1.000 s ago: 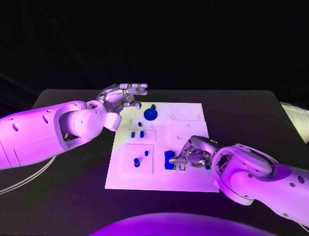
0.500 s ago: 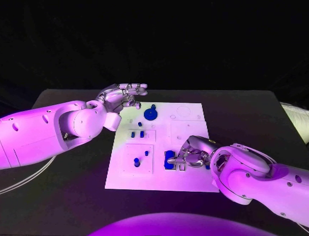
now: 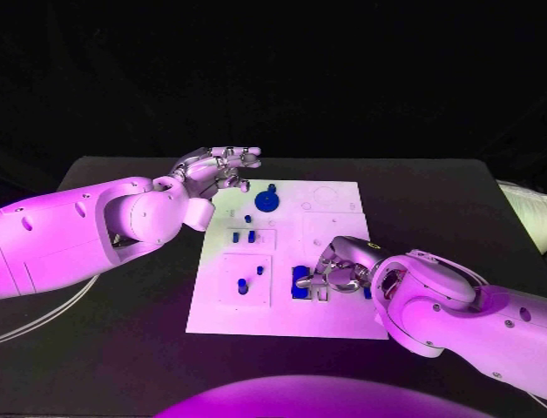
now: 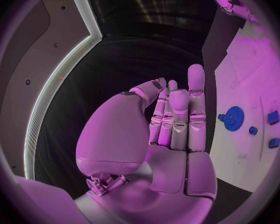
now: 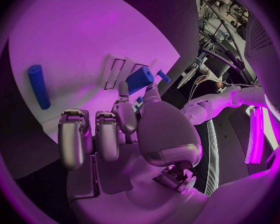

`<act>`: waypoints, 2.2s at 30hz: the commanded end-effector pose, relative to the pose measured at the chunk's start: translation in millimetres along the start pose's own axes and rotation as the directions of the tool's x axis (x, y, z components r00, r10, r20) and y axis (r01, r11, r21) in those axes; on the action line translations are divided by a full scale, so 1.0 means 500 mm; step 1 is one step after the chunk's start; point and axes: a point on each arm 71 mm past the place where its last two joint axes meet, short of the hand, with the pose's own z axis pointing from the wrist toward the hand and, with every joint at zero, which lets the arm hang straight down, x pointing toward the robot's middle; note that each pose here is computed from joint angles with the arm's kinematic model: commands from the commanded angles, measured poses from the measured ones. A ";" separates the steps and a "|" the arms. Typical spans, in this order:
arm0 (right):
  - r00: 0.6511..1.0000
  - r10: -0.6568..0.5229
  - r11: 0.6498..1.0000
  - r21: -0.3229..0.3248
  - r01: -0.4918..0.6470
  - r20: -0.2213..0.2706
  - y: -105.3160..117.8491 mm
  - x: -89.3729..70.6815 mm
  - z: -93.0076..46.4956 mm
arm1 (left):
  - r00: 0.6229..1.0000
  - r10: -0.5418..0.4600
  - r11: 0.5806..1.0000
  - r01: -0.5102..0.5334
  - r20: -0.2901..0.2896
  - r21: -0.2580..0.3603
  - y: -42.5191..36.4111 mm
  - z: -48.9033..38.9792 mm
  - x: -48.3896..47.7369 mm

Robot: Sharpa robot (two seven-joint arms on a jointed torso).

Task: Assemble the parts on the task board

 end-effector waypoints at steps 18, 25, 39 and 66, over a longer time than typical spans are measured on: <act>0.995 -0.020 1.000 0.005 0.019 0.095 -0.022 -0.014 -0.019 | 1.000 -0.002 1.000 0.002 -0.021 0.005 -0.001 0.001 0.003; 0.993 0.028 0.999 0.037 -0.032 0.111 -0.062 -0.044 -0.053 | 1.000 -0.002 1.000 0.002 -0.019 0.005 -0.001 0.000 0.002; 0.985 -0.126 0.980 0.171 0.104 0.119 -0.169 -0.078 -0.101 | 1.000 -0.004 1.000 0.004 -0.029 0.003 0.000 -0.004 0.010; 0.984 -0.172 0.976 0.144 0.162 0.055 -0.150 -0.028 -0.075 | 1.000 -0.004 1.000 0.004 -0.026 0.001 0.000 -0.003 0.007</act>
